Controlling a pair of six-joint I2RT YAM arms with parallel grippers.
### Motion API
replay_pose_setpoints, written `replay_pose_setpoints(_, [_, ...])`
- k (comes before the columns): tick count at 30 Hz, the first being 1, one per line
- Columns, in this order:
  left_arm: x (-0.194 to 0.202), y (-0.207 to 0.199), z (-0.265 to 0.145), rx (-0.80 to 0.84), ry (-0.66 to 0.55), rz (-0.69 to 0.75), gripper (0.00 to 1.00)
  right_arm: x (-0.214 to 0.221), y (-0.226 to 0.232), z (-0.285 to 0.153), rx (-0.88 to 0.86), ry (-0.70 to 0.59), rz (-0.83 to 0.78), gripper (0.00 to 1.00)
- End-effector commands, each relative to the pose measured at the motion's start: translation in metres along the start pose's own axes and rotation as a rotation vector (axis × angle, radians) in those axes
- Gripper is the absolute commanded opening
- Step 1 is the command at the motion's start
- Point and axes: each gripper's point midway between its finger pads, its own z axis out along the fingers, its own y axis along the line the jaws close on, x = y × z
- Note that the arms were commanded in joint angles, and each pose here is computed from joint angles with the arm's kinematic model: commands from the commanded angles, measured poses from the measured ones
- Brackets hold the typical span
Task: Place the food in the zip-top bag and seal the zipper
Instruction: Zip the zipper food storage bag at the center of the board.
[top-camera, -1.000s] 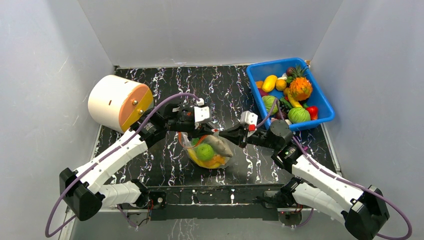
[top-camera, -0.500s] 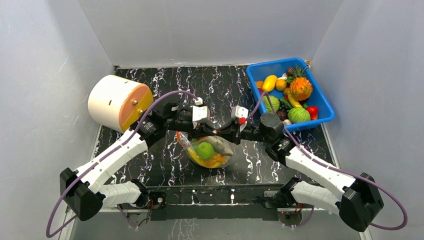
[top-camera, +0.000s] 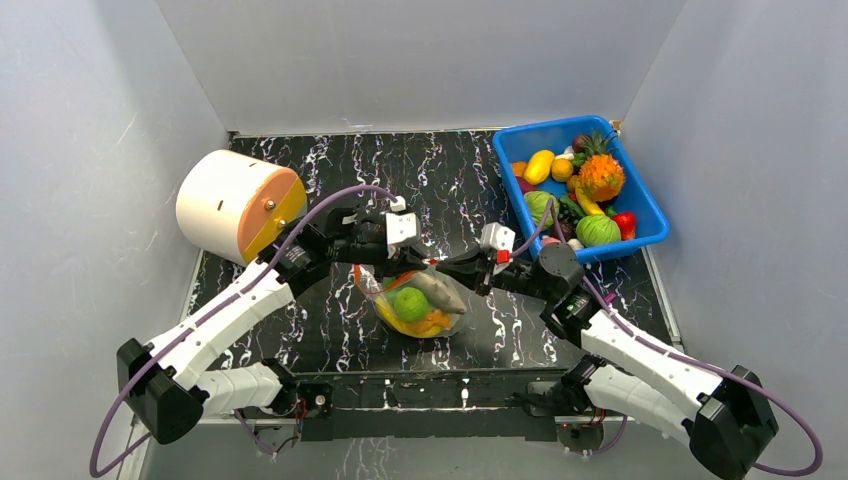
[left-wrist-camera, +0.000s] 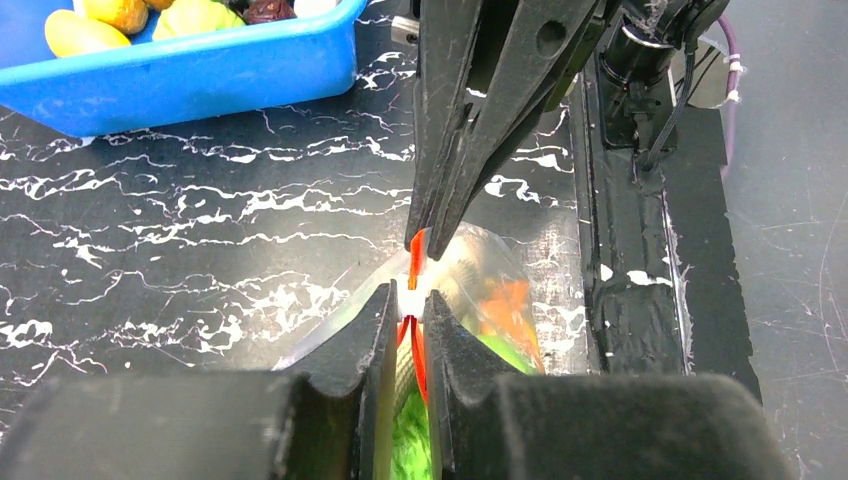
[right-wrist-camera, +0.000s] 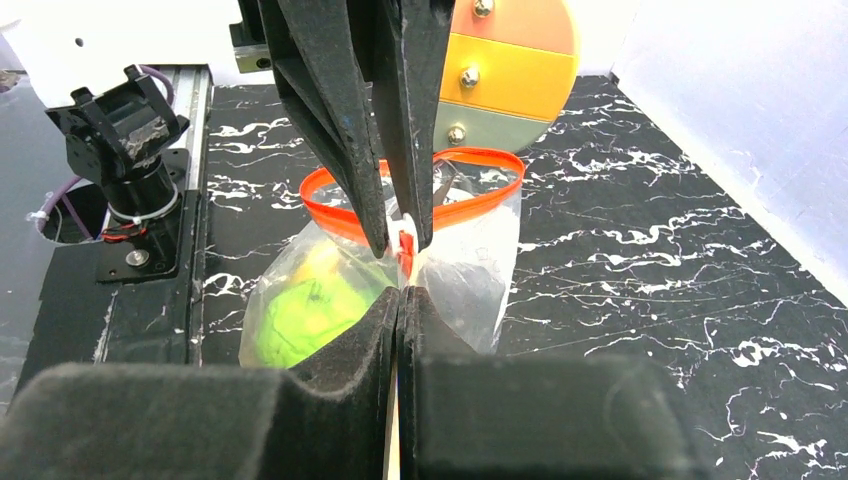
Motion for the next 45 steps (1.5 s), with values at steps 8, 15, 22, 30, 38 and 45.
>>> replay_pose_setpoints(8, [-0.005, -0.013, -0.012, 0.033, -0.017, 0.011, 0.0, -0.035, 0.006, 0.005, -0.08, -0.048, -0.051, 0.2])
replay_pose_setpoints(15, [-0.006, -0.021, -0.003, 0.124, -0.034, 0.002, 0.0, -0.046, 0.006, 0.006, -0.09, -0.068, -0.076, 0.23])
replay_pose_setpoints(22, [-0.014, -0.025, -0.003, 0.151, -0.069, 0.019, 0.0, -0.037, 0.006, 0.008, -0.095, -0.047, -0.066, 0.19])
replay_pose_setpoints(30, [-0.012, -0.027, -0.001, 0.165, -0.075, 0.028, 0.0, -0.038, 0.004, 0.014, -0.113, -0.045, -0.067, 0.14])
replay_pose_setpoints(38, [-0.003, -0.024, -0.001, 0.148, -0.045, 0.031, 0.0, -0.046, 0.007, 0.012, -0.121, -0.072, -0.087, 0.0])
replay_pose_setpoints(45, [0.007, -0.025, -0.001, 0.125, -0.034, 0.017, 0.0, -0.061, 0.006, -0.004, -0.039, -0.193, -0.127, 0.0])
